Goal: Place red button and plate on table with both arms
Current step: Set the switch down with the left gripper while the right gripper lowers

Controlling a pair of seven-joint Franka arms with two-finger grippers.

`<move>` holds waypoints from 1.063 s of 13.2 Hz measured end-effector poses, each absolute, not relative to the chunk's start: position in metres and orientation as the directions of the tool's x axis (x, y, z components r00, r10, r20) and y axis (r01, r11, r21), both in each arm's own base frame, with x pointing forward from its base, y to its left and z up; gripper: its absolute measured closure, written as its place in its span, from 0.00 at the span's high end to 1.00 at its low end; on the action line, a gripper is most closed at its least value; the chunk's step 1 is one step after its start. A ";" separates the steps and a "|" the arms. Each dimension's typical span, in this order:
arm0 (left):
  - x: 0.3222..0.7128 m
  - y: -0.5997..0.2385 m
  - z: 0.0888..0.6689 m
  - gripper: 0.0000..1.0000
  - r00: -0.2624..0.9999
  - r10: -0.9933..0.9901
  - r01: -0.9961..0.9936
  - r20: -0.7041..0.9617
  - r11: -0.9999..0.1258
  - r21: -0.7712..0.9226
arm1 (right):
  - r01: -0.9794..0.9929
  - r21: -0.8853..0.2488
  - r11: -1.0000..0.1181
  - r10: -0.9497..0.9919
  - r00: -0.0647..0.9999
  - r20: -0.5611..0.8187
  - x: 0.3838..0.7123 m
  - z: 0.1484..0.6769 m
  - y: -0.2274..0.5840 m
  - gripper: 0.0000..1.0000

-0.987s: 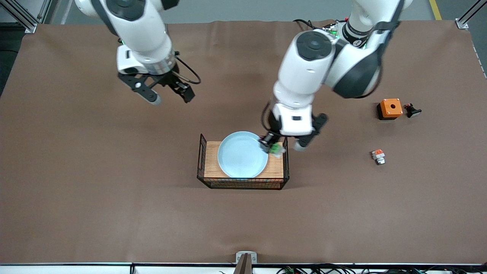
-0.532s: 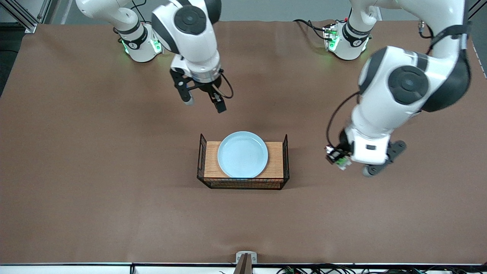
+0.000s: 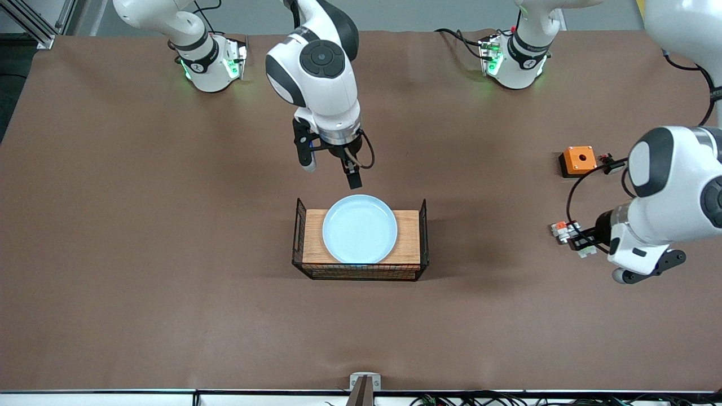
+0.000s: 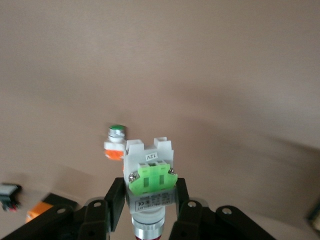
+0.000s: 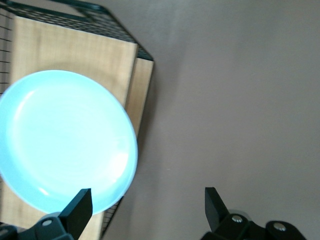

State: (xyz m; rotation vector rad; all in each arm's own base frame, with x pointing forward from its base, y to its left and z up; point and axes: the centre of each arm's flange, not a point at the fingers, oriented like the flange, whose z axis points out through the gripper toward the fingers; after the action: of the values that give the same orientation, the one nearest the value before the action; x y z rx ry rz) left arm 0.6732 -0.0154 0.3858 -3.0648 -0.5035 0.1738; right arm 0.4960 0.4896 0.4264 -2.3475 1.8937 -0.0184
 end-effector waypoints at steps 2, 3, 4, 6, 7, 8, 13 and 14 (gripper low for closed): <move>0.667 0.034 0.346 0.45 0.960 0.256 0.254 -0.110 -0.967 -0.030 | -0.975 -0.110 -0.195 -0.977 0.203 -0.064 0.511 0.418 0.491 0.99; 0.661 0.063 0.327 0.45 0.969 0.224 0.223 -0.103 -0.975 -0.019 | -0.975 -0.108 -0.194 -0.978 0.200 -0.056 0.517 0.410 0.492 0.99; 0.651 0.091 0.308 0.45 0.975 0.198 0.198 -0.097 -0.980 -0.009 | -0.976 -0.102 -0.192 -0.979 0.198 -0.045 0.521 0.400 0.492 0.99; 0.634 0.126 0.275 0.45 0.977 0.187 0.188 -0.103 -0.982 0.001 | -0.979 -0.085 -0.188 -0.981 0.191 -0.031 0.527 0.382 0.490 0.98; 0.629 0.133 0.260 0.45 0.977 0.192 0.193 -0.097 -0.981 0.004 | -0.979 -0.077 -0.187 -0.982 0.190 -0.025 0.528 0.374 0.490 0.98; 0.625 0.137 0.245 0.45 0.978 0.194 0.195 -0.083 -0.981 0.007 | -0.980 -0.070 -0.188 -0.982 0.190 -0.020 0.529 0.368 0.491 0.96; 0.616 0.140 0.195 0.45 0.983 0.177 0.178 -0.041 -0.984 0.021 | -0.977 -0.060 -0.203 -0.979 0.204 -0.008 0.525 0.356 0.498 0.72; 0.615 0.142 0.196 0.45 0.983 0.178 0.179 -0.040 -0.984 0.021 | -0.977 -0.061 -0.205 -0.979 0.205 -0.008 0.525 0.356 0.498 0.62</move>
State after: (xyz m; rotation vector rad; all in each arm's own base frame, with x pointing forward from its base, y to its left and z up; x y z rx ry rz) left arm 0.6154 0.1417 0.1956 -3.1527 -0.2843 0.0593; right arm 0.5248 0.4982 0.3561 -2.3975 1.9470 -0.0503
